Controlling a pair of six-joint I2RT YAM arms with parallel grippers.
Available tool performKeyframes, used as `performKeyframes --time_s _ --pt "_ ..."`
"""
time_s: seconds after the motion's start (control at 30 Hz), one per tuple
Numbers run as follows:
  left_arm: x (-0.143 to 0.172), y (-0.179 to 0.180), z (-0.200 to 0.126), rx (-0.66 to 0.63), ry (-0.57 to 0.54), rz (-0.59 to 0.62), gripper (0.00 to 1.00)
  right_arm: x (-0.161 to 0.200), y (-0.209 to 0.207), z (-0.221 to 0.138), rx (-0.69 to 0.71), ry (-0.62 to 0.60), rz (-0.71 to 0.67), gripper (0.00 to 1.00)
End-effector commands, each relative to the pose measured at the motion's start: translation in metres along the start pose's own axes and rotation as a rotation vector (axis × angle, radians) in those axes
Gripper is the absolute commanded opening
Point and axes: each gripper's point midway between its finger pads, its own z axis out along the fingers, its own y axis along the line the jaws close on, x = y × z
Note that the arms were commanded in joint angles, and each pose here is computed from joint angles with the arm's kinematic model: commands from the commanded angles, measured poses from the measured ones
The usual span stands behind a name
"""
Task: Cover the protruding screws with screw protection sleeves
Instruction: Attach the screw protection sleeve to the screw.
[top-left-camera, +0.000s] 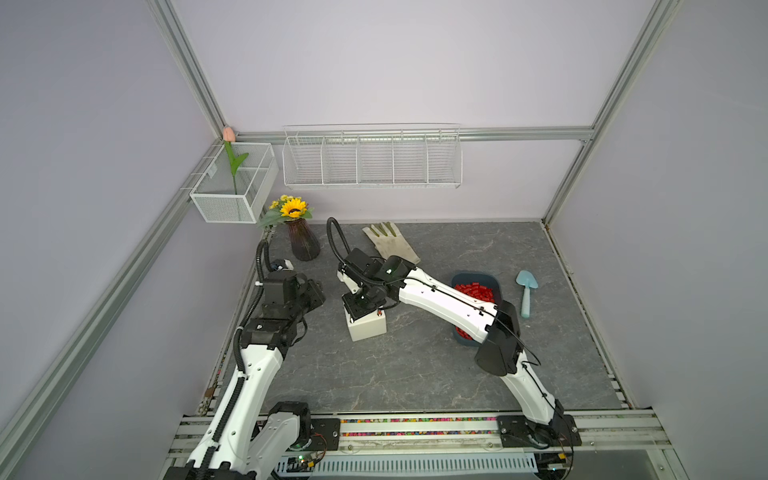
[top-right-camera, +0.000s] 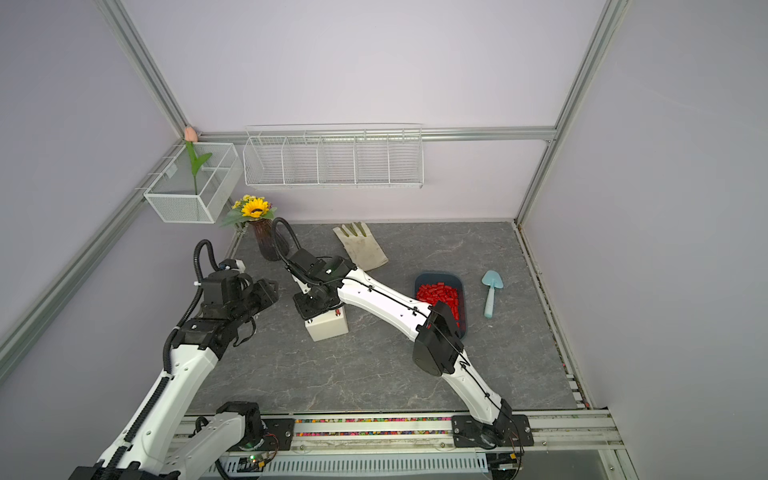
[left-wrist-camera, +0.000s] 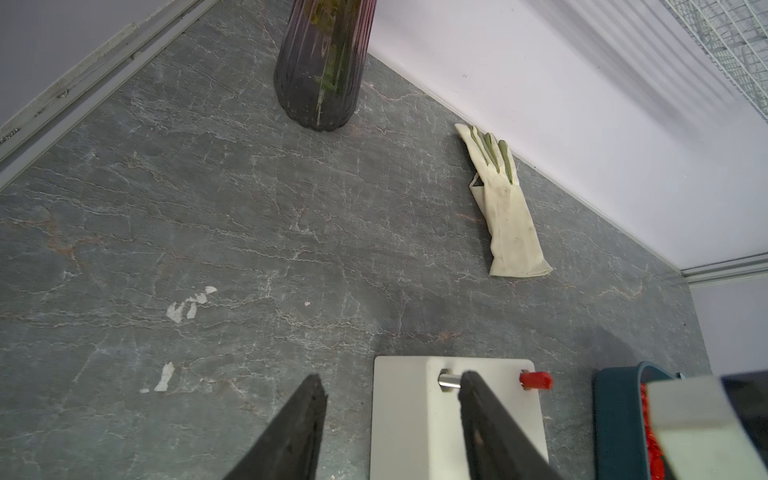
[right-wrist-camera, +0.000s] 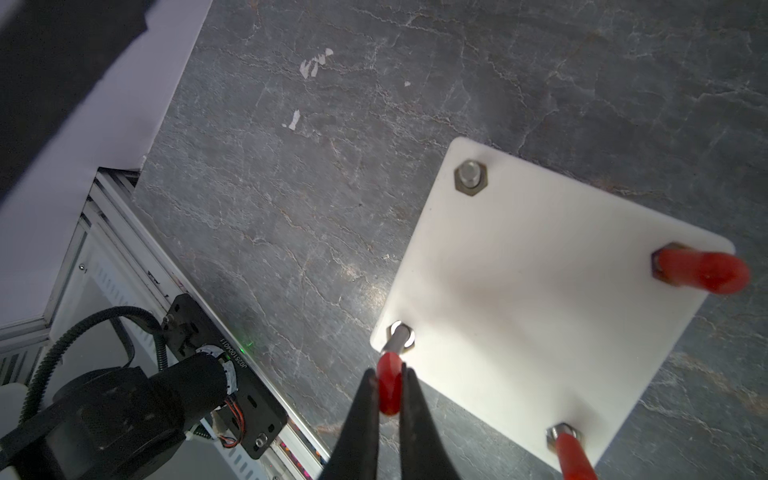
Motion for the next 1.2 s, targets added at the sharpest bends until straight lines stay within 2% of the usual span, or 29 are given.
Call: performKeyframes --time_s 0.0,1.17 --pt "-0.003 0.001 -0.004 -0.002 -0.012 -0.003 0.54 0.001 -0.004 0.004 0.008 0.016 -0.004 0.12" --pt "0.000 0.004 -0.003 -0.007 -0.009 -0.002 0.55 0.009 0.000 0.016 -0.026 0.060 0.003 0.12"
